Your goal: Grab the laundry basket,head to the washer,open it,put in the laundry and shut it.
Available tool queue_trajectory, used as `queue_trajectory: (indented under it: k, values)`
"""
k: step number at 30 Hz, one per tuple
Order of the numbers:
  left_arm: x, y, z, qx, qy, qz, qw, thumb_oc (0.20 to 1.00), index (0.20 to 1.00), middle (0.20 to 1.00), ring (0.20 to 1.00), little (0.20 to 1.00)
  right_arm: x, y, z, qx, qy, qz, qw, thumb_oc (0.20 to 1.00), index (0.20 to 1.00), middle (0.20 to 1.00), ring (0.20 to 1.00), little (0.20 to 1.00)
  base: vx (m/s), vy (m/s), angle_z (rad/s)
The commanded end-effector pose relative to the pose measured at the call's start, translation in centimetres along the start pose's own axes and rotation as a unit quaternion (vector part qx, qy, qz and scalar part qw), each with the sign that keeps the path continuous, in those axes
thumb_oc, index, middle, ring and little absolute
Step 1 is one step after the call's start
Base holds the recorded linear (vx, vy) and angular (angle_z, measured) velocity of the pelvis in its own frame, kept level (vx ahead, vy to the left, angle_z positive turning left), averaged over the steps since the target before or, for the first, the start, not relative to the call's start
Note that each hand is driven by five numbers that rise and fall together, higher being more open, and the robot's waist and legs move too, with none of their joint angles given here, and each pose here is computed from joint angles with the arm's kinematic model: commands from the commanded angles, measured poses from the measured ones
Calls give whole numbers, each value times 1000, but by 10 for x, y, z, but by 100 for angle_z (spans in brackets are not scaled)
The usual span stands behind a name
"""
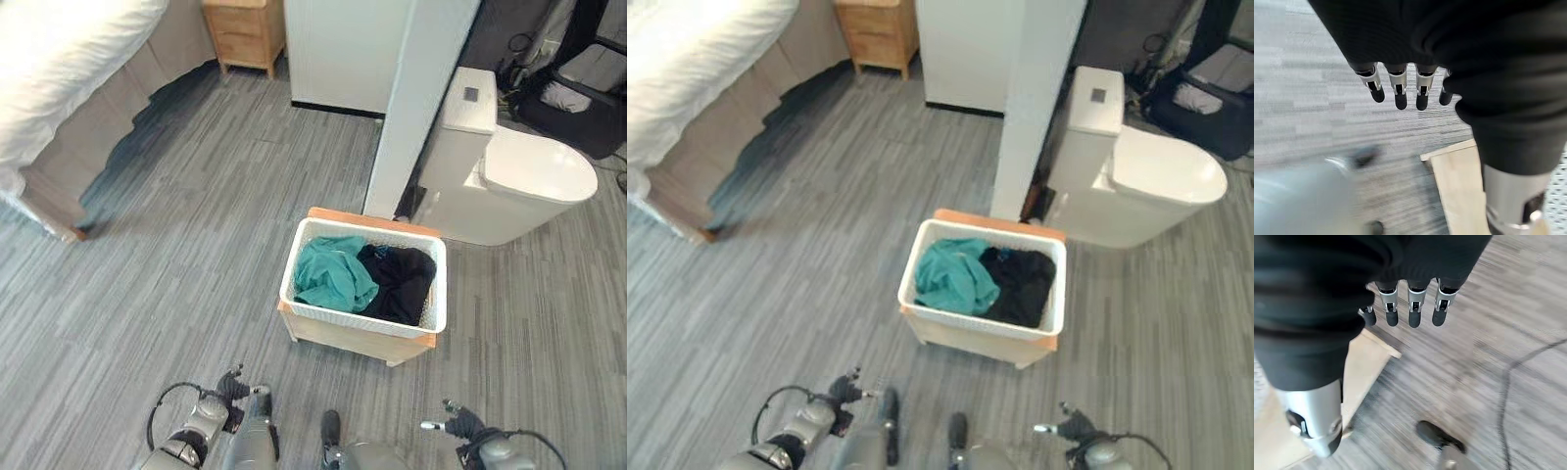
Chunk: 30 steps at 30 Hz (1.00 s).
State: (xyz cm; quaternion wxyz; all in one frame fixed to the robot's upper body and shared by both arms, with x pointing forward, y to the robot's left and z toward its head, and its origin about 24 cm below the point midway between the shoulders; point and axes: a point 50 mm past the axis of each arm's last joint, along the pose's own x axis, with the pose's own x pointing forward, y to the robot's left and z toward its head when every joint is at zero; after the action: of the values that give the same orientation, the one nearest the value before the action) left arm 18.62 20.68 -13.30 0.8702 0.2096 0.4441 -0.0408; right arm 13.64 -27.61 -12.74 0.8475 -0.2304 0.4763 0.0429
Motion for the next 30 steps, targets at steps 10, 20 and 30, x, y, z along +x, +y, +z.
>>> queue_trajectory:
  k: [10,20,30]
  values:
    - [-3,17,-12,28,7,28,999,1000,1000,1000,1000,1000,1,19,26,-76,-64,24,995,1000,1000,1000,1000,1000,95,176,-55]
    - [-5,30,-16,9,5,54,998,1000,1000,1000,1000,1000,-2,15,34,-61,-91,7,994,1000,1000,1000,1000,1000,7,-83,-29]
    - [-6,20,-27,-66,26,38,997,1000,1000,1000,1000,1000,-20,-2,-17,166,-43,-24,985,1000,1000,1000,1000,1000,56,-135,21]
